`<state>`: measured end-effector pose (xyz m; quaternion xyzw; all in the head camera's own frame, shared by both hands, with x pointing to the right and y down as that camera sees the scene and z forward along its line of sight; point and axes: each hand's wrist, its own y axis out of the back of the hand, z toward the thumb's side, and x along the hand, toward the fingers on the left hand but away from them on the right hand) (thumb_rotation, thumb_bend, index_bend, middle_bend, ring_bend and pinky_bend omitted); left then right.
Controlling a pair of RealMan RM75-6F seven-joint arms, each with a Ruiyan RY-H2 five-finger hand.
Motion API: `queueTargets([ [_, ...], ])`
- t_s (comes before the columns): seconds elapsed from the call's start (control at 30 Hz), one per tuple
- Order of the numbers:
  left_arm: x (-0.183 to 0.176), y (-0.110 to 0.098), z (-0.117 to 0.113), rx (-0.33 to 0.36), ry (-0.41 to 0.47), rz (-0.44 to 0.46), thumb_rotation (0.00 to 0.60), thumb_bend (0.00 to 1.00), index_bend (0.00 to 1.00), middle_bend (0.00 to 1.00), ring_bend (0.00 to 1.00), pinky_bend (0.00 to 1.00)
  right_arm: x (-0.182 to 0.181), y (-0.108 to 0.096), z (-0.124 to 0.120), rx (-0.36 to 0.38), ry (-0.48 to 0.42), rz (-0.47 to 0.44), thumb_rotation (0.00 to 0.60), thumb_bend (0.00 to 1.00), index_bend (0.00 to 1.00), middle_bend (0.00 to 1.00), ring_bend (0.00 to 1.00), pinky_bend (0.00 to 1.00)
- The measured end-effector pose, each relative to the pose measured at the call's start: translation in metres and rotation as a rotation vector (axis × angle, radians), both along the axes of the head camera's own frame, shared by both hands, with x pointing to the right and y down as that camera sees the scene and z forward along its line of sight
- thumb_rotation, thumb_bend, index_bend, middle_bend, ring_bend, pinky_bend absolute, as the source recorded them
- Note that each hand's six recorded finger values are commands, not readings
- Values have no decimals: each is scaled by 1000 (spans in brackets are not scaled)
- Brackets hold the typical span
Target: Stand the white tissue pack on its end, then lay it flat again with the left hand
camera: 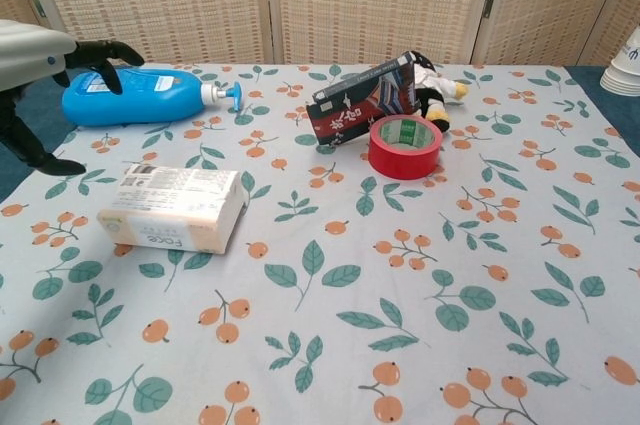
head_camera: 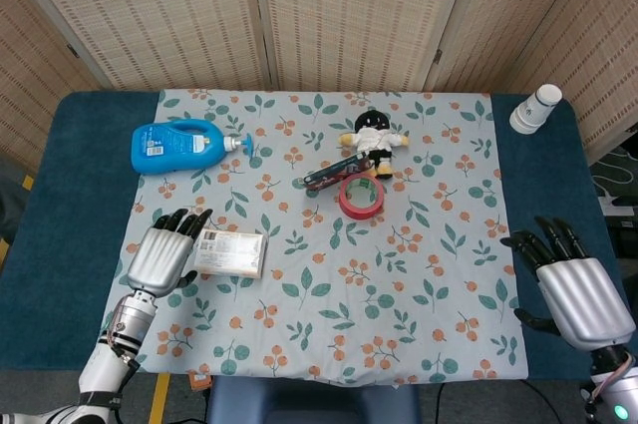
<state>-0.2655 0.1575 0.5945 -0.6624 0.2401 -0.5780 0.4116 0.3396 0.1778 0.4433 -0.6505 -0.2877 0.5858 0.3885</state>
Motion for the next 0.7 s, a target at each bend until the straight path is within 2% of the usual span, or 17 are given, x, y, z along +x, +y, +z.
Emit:
queueTargets([
  [0.13, 0, 3, 9, -87, -51, -53, 600, 170, 0, 19, 0, 143, 1, -1, 2, -6, 4, 5, 600, 55, 207, 168, 0, 0],
  [0.27, 7, 7, 21, -201, -94, -121, 600, 169, 0, 15, 0, 130, 2, -2, 3, -8, 6, 10, 600, 55, 207, 168, 0, 0],
  [0.37, 26, 9, 26, -237, -94, -134, 600, 169, 0, 15, 0, 128, 2, -2, 3, -10, 6, 11, 600, 55, 207, 168, 0, 0],
  [0.7, 66, 8, 35, -205, -49, -114, 600, 169, 0, 16, 0, 128, 3, -3, 6, -22, 12, 16, 600, 55, 207, 168, 0, 0],
])
